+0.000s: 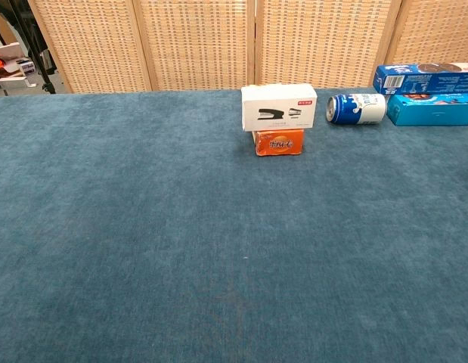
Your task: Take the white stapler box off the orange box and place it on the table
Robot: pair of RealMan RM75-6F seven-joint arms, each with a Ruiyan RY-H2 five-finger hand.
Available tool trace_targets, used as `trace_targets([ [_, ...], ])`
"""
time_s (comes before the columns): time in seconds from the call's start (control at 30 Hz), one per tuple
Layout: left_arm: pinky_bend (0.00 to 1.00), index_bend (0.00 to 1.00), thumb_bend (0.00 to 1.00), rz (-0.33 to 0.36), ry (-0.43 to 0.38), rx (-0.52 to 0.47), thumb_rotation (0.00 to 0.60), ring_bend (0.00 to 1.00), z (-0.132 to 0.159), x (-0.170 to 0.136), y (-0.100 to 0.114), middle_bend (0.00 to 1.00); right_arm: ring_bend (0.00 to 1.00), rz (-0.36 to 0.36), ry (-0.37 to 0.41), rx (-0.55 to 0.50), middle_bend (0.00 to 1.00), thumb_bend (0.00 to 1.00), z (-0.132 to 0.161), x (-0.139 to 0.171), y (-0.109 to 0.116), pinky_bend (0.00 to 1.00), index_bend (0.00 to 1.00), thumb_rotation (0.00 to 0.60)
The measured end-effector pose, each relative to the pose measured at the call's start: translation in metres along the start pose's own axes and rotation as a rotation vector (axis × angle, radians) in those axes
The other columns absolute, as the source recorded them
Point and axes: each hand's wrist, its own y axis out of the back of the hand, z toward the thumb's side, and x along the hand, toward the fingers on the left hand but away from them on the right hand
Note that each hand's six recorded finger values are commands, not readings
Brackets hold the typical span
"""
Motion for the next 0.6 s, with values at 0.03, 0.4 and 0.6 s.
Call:
trace_targets([
  [0.03,0.00,0.00,0.00,0.001,0.000,0.000,0.600,0.00,0.000,0.000,0.000,0.00,0.00,0.001,0.001,0.000,0.00,0.00,0.000,0.000,0.000,0.00,0.00,0.600],
  [0.4,0.00,0.00,0.00,0.004,0.014,0.002,0.600,0.00,-0.002,0.002,0.000,0.00,0.00,0.030,0.031,-0.007,0.00,0.00,0.004,-0.013,-0.005,0.00,0.00,0.600],
  [0.6,0.00,0.00,0.00,-0.003,0.036,0.022,0.600,0.00,-0.003,0.008,-0.004,0.00,0.00,0.066,0.109,-0.001,0.00,0.00,0.022,-0.051,-0.007,0.00,0.00,0.600],
])
